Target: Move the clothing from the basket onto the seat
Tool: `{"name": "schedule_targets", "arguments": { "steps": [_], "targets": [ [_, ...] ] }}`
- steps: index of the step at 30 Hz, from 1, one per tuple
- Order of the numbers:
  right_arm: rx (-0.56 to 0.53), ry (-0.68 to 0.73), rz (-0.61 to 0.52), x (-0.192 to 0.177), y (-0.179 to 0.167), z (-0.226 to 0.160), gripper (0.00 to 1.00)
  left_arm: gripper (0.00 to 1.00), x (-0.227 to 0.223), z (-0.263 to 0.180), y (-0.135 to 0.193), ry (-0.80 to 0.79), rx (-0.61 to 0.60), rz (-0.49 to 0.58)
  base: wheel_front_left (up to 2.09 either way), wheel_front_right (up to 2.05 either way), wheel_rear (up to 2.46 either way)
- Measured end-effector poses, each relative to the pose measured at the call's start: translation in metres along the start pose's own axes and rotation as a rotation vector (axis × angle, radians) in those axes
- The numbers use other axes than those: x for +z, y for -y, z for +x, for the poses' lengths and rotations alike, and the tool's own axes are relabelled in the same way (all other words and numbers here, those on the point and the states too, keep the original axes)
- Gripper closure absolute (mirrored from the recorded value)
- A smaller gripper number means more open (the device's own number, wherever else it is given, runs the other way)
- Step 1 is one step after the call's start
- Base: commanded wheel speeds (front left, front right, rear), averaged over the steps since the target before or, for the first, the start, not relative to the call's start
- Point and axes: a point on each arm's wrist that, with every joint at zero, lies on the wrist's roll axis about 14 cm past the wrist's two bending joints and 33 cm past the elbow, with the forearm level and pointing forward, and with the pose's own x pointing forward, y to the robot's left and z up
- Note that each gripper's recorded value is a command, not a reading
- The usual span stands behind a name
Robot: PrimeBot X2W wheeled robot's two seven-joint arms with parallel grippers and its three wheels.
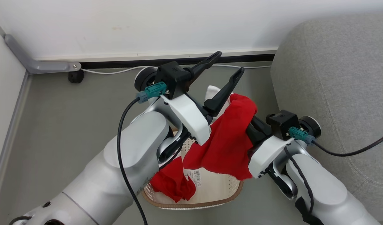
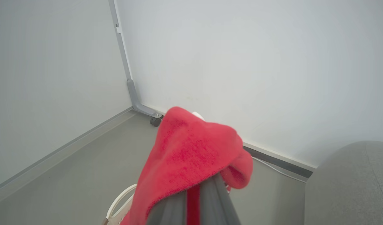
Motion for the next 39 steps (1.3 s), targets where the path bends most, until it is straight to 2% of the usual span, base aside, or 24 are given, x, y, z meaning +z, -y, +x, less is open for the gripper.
{"name": "schedule_targets", "arguments": {
  "steps": [6, 19, 26, 39],
  "targets": [
    [-0.051, 0.037, -0.009, 0.012, 0.017, -0.011, 1.0, 0.0, -0.02, 0.001, 0.007, -0.027, -0.012, -0.04, 0.0, 0.0, 0.0],
    [-0.219, 0.085, -0.01, 0.024, 0.059, -0.063, 1.0, 0.0, -0.05, 0.018, 0.054, -0.059, -0.132, -0.099, 0.0, 0.0, 0.0],
    [-0.346, 0.141, -0.005, 0.038, 0.084, -0.106, 1.0, 0.0, -0.062, 0.031, 0.083, -0.068, -0.203, -0.144, 0.0, 0.0, 0.0],
    [-0.545, 0.197, -0.03, 0.054, 0.11, -0.186, 1.0, 0.0, -0.075, 0.045, 0.127, -0.09, -0.299, -0.199, 0.0, 0.0, 0.0]
  ]
}}
